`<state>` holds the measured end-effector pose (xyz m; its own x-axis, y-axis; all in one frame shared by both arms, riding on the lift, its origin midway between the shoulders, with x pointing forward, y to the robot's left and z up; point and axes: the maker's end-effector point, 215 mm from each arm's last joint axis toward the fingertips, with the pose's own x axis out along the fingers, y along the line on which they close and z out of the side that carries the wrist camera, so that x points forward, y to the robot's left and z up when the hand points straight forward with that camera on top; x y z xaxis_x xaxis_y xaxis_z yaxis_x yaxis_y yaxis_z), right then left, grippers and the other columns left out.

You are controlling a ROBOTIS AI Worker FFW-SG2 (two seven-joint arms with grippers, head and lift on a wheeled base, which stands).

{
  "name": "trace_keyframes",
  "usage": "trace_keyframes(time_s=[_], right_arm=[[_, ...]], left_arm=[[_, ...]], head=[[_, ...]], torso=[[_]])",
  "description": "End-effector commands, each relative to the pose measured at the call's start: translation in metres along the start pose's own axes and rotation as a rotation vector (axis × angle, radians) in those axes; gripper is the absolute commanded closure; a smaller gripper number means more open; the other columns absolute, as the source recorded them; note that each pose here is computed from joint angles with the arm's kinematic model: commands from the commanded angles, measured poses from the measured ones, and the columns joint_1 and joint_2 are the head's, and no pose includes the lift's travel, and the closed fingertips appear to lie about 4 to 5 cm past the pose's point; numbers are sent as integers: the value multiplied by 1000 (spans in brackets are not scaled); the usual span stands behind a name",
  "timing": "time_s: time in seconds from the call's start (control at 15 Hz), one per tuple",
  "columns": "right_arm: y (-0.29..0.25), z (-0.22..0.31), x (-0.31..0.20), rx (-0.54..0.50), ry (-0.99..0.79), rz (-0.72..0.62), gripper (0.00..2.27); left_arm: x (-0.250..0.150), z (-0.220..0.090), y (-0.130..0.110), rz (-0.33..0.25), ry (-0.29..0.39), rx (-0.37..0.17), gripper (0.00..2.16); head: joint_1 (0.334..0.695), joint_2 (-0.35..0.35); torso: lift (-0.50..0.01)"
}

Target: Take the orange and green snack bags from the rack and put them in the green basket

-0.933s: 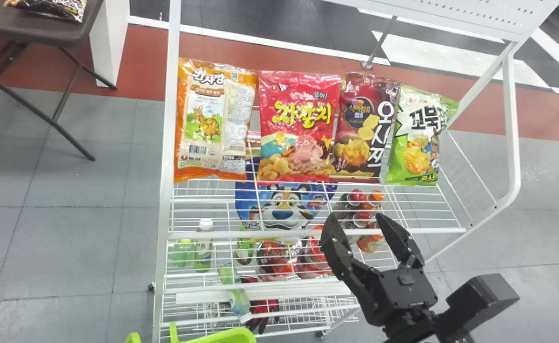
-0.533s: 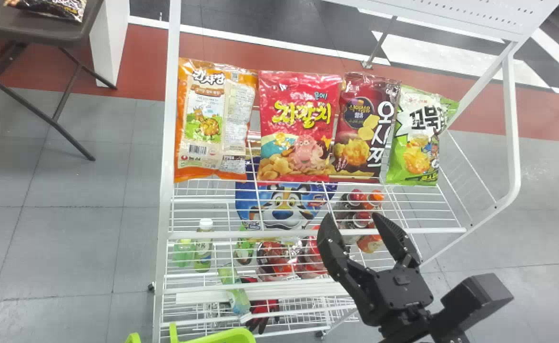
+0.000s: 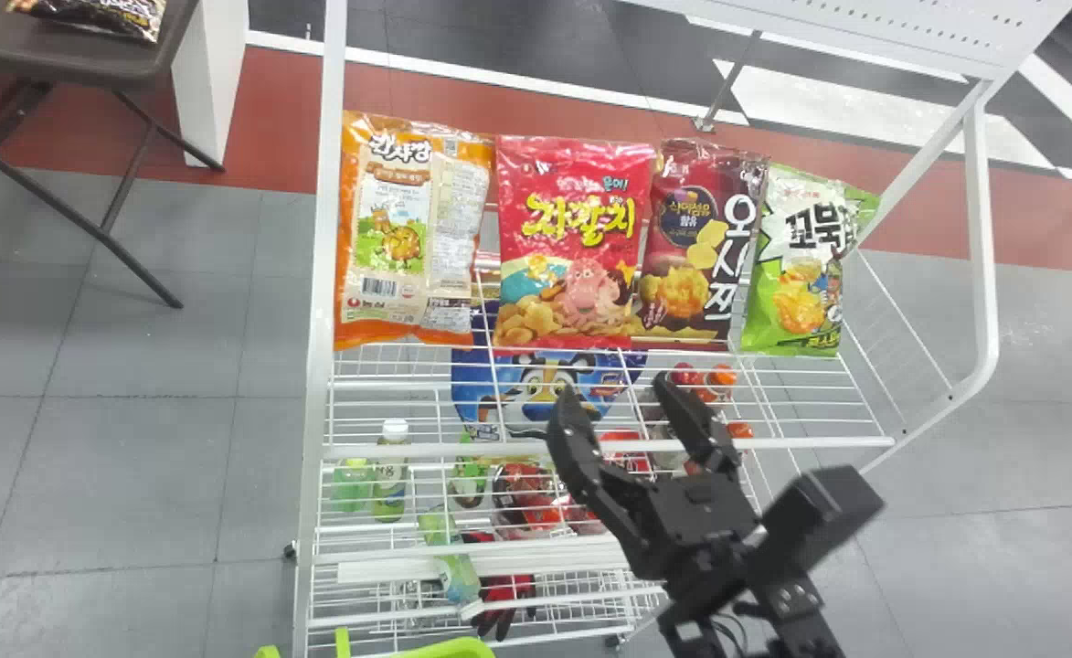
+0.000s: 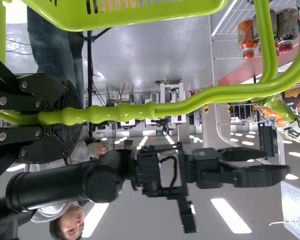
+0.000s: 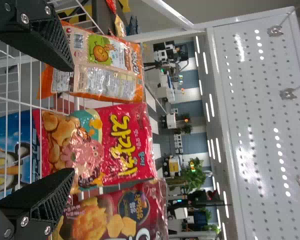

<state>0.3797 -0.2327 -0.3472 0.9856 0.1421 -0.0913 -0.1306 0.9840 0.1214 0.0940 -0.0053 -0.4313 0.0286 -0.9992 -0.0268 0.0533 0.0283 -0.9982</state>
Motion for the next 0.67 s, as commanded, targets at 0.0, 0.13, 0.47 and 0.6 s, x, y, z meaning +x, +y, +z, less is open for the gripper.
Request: trace_keyframes(time_s=[0.0,0.13,0.47,0.6], right_arm=[[9,-9,26,5,47,5,97],[21,-6,49,3,39,21,97],[36,-7,104,-3,67,40,97],[43,-7,123,-3,67,53,97]], left_arm=[[0,-4,2,-1,10,-9,2148],[-3,-5,6,6,14,-18,2148],[-7,-12,12,14,26,-44,2148],[-9,-13,13,16,30,-44,2148]], head=[[695,-350],[695,-350],[695,-350],[695,-350]], torso=[[0],[0],[0],[0]])
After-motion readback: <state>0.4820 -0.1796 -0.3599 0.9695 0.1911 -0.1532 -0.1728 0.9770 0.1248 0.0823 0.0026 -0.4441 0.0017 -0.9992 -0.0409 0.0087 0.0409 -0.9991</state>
